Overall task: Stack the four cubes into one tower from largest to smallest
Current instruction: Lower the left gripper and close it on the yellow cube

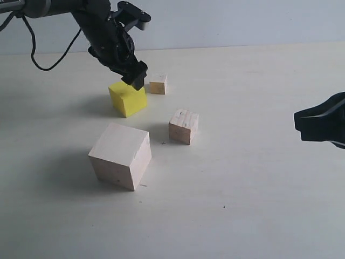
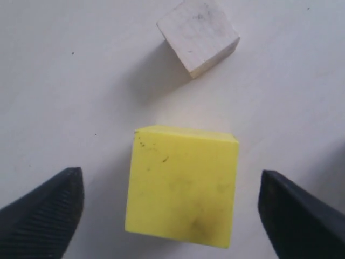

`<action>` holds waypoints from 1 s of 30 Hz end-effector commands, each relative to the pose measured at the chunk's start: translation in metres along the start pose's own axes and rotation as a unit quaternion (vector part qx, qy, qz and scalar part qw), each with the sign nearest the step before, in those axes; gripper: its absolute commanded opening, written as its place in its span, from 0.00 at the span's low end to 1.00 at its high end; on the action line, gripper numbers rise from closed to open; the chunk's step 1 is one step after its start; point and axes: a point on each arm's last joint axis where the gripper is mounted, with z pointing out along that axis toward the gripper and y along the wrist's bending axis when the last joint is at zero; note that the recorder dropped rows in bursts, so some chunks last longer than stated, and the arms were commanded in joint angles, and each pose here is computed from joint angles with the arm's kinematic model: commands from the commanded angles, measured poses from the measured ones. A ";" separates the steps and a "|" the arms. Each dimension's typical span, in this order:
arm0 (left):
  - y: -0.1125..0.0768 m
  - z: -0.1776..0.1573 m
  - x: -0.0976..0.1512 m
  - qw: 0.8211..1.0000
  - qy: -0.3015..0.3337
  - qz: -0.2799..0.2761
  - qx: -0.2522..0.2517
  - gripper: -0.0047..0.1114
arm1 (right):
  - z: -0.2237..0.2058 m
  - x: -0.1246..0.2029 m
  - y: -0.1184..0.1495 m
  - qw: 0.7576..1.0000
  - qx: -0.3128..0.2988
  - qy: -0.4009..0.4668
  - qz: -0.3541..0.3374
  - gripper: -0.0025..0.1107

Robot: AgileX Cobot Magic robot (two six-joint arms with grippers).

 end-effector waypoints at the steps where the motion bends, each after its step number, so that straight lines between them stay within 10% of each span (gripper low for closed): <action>1: 0.002 -0.006 0.001 1.000 0.004 -0.002 -0.002 0.89 | -0.001 -0.002 0.001 1.000 0.000 -0.003 -0.010 0.02; 30: -0.001 0.029 0.005 0.999 0.005 0.044 0.023 0.95 | -0.001 -0.002 0.001 1.000 0.000 -0.004 -0.011 0.02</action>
